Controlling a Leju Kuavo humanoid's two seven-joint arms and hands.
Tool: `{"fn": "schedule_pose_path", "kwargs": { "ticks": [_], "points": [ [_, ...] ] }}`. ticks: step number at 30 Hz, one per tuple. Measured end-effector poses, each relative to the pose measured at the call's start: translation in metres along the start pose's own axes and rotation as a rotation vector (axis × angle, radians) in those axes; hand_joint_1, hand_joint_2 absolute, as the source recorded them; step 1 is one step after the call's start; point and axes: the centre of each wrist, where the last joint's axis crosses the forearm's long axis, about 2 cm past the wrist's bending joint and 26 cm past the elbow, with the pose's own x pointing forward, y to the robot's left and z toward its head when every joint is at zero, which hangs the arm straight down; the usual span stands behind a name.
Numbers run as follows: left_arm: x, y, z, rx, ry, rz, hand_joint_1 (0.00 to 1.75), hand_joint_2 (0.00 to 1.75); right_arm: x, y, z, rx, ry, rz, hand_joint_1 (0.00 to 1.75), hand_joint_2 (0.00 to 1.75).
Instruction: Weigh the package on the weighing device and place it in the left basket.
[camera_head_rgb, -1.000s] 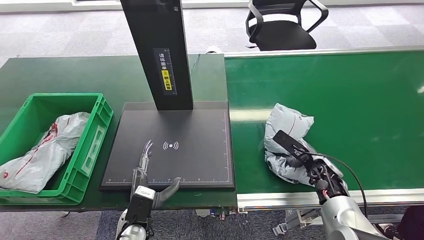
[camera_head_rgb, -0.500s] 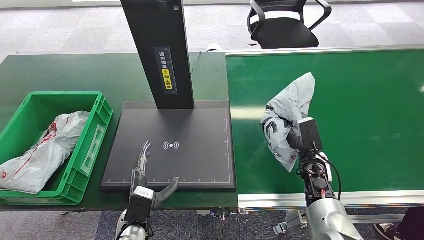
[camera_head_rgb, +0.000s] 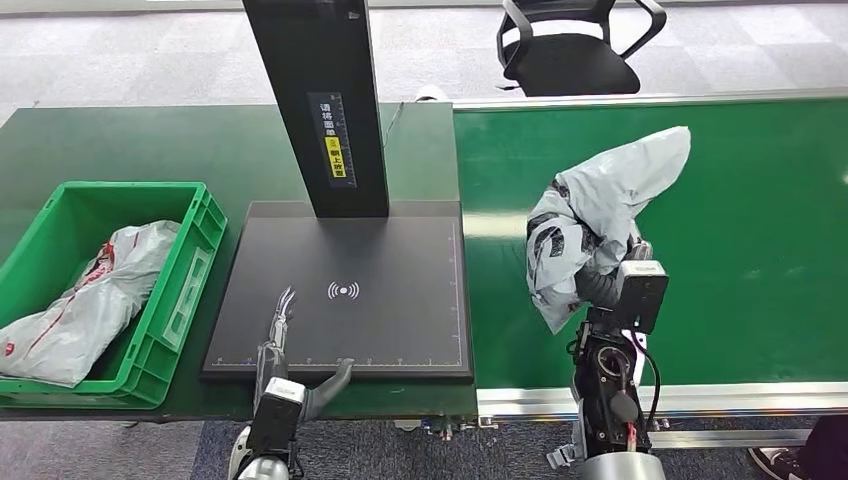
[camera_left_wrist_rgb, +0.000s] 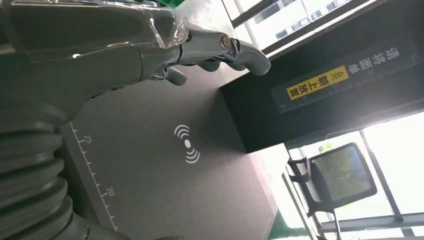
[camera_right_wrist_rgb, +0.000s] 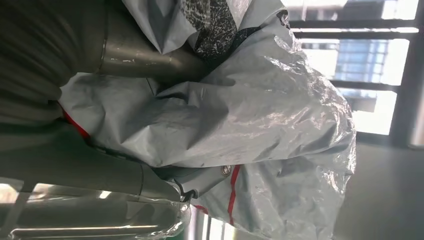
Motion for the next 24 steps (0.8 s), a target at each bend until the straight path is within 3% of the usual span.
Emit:
{"fn": "schedule_pose_path", "kwargs": {
  "ticks": [3, 7, 10, 21, 24],
  "points": [
    [0.0, 0.001, 0.003, 0.008, 0.006, -0.003, 0.0, 1.75, 0.025, 0.019, -0.006, 0.045, -0.105, -0.058, 1.75, 1.75],
    [-0.001, 0.003, 0.003, 0.011, 0.009, -0.001, 0.0, 1.75, 0.043, 0.06, -0.003, 0.369, -0.16, -0.253, 1.75, 1.75],
    [-0.001, 0.003, 0.003, 0.014, 0.011, 0.0, 0.0, 1.75, 0.051, 0.084, 0.005, 0.492, -0.172, -0.311, 1.75, 1.75],
    [-0.001, 0.003, 0.003, 0.015, 0.012, -0.001, 0.0, 1.75, 0.056, 0.101, 0.011, 0.567, -0.182, -0.344, 1.75, 1.75],
    [-0.001, 0.003, 0.003, 0.014, 0.011, -0.002, 0.0, 1.75, 0.055, 0.105, 0.013, 0.644, -0.171, -0.369, 1.75, 1.75]
  ]
}}
